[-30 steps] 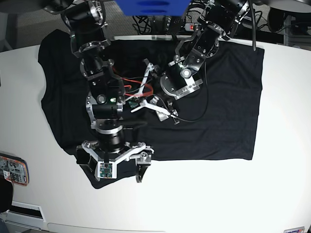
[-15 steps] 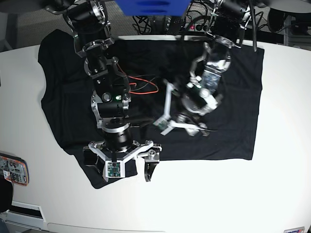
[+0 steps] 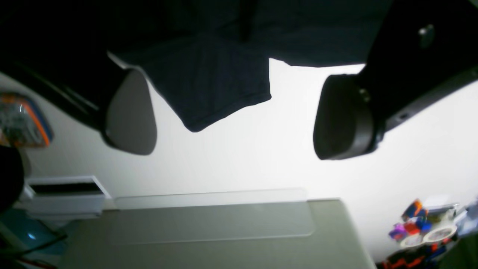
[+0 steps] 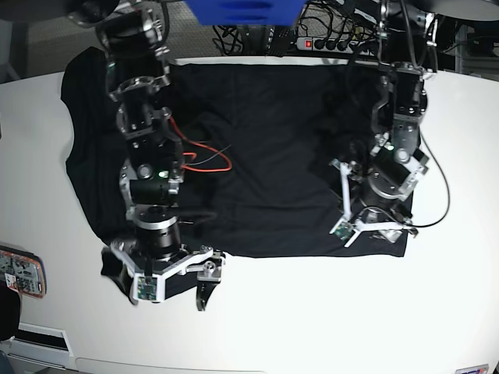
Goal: Fold the T-shirt properly
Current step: 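Move both grippers back out to the shirt's side edges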
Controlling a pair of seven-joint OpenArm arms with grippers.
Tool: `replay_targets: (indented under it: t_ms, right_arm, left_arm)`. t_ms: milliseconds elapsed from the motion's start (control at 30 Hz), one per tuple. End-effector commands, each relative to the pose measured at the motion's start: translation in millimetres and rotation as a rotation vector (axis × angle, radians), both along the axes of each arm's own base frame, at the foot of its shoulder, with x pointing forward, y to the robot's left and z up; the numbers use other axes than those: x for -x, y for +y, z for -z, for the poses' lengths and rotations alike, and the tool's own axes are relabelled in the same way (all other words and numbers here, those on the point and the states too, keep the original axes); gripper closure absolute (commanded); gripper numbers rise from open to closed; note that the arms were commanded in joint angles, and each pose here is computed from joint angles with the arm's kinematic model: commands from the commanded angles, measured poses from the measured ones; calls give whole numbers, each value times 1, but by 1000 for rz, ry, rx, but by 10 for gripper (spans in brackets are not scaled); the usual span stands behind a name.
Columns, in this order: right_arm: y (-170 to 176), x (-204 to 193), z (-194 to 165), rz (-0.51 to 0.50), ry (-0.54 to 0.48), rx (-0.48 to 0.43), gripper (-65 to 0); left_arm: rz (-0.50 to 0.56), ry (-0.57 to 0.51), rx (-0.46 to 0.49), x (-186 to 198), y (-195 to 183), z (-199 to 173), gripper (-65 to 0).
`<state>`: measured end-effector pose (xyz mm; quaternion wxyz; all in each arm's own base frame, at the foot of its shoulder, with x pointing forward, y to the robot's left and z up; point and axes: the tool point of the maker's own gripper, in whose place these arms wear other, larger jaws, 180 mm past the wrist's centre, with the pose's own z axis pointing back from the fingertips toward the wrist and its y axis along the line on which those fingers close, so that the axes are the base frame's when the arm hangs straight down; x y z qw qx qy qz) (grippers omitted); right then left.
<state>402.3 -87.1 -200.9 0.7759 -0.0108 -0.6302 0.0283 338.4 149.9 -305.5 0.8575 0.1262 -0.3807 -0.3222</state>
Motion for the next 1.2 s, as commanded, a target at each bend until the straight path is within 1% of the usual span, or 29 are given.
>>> replay_targets:
  t_ms: [0, 33, 167, 233, 300, 500, 533, 600, 633, 700, 800, 900, 1000, 1167]
  right_arm:
    - [-10, -4, -17, 1, -62, 45, -650]
    - [-14, -3, -15, -10, -56, 72, -650]
    - [-33, -5, -16, 23, -57, 83, -650]
    - [-40, -5, -16, 30, -53, 93, -649]
    - [-49, -5, -17, 50, -55, 93, -553]
    - [-69, -5, -20, 103, -63, 85, -176]
    - [-73, -5, -21, 112, -66, 84, -126]
    - [-80, -6, -24, 130, -74, 81, -51]
    - [-80, -6, -24, 131, -70, 82, -40]
    - [-81, -5, -21, 129, -62, 87, -54]
    - [-81, -6, -21, 99, -56, 118, -135]
    - [-87, -7, -17, 87, -42, 140, -188]
    - [-96, -8, -14, 100, -30, 147, -192]
    - [-97, -5, -16, 104, -34, 148, -192]
  left_arm:
    - [-1, -58, -1, -7, 5, -18, -394]
    - [-10, -69, -10, -7, 10, -22, -394]
    - [-56, -96, -16, -9, 28, -31, -394]
    - [-66, -102, -16, -9, 31, -33, -393]
    - [-81, -103, -34, -9, 42, -35, -393]
    - [-148, -122, -47, -8, 68, -43, -393]
    - [-160, -127, -49, -9, 73, -45, -393]
    - [-182, -133, -49, -8, 81, -47, -393]
    - [-190, -134, -56, -8, 85, -48, -393]
    - [-193, -135, -88, -7, 95, -51, -393]
    - [-208, -98, -127, -8, 115, -42, -393]
    - [-202, -97, -142, -17, 133, -36, -393]
    - [-221, -90, -134, -19, 155, -25, -393]
    - [-217, -121, -91, -38, 159, -25, -395]
